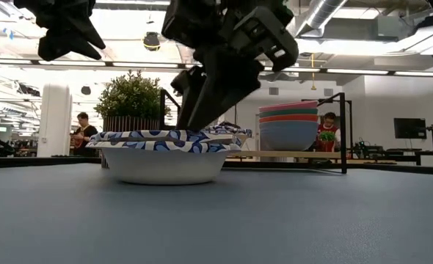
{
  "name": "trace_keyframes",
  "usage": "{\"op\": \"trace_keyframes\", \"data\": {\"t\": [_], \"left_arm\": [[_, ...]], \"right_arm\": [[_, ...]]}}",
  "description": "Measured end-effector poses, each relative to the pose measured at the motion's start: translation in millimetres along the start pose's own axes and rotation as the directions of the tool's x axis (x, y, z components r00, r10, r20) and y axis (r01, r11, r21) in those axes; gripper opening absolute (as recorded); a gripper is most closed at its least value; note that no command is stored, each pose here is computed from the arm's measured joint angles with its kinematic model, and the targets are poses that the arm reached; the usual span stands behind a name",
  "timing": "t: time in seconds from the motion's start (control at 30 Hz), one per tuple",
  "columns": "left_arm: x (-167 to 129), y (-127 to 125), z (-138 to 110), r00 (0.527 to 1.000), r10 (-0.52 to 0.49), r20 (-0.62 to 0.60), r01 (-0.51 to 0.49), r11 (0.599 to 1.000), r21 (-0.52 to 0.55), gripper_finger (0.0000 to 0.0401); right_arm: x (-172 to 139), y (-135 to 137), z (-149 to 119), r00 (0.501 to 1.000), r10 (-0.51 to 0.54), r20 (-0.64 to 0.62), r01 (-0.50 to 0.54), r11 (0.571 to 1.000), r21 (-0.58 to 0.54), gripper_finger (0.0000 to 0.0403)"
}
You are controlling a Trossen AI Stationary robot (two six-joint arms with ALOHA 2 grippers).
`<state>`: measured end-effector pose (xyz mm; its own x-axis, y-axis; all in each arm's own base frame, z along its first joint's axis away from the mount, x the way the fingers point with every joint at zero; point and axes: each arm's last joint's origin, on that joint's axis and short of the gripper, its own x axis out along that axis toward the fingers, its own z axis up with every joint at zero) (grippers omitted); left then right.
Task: Place and stack bowls onto a shelf
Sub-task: Stack the blue patterned bowl on top of the other blue patterned bowl on the shelf
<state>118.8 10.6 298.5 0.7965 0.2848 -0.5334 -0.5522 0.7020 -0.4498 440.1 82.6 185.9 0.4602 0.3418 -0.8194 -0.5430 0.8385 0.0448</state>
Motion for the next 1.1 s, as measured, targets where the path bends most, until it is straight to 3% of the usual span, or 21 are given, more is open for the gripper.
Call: {"op": "trace_keyframes", "data": {"t": [0.33,0.73,0.9,1.1], "left_arm": [[0.1,0.0,0.0,1.0,0.001,0.0,-0.001,1.0,0.01,0.0112],[0.1,0.0,0.0,1.0,0.001,0.0,-0.001,1.0,0.012,0.0112],[0.0,0.0,0.0,1.0,0.001,0.001,-0.001,1.0,0.013,0.0112],[0.0,0.0,0.0,1.0,0.001,0.001,-0.001,1.0,0.018,0.0112]], "right_arm": [[4.0,-0.1,-3.7,1.0,-0.029,-0.001,0.029,0.999,0.046,0.0166],[3.9,-0.2,-4.1,1.0,-0.028,-0.004,0.028,0.999,0.037,0.0078],[3.8,0.0,-4.6,1.0,-0.024,-0.011,0.024,0.999,0.037,0.0018],[-1.8,-1.3,-4.8,0.999,-0.02,-0.032,0.023,0.997,0.074,0.0016]]}}
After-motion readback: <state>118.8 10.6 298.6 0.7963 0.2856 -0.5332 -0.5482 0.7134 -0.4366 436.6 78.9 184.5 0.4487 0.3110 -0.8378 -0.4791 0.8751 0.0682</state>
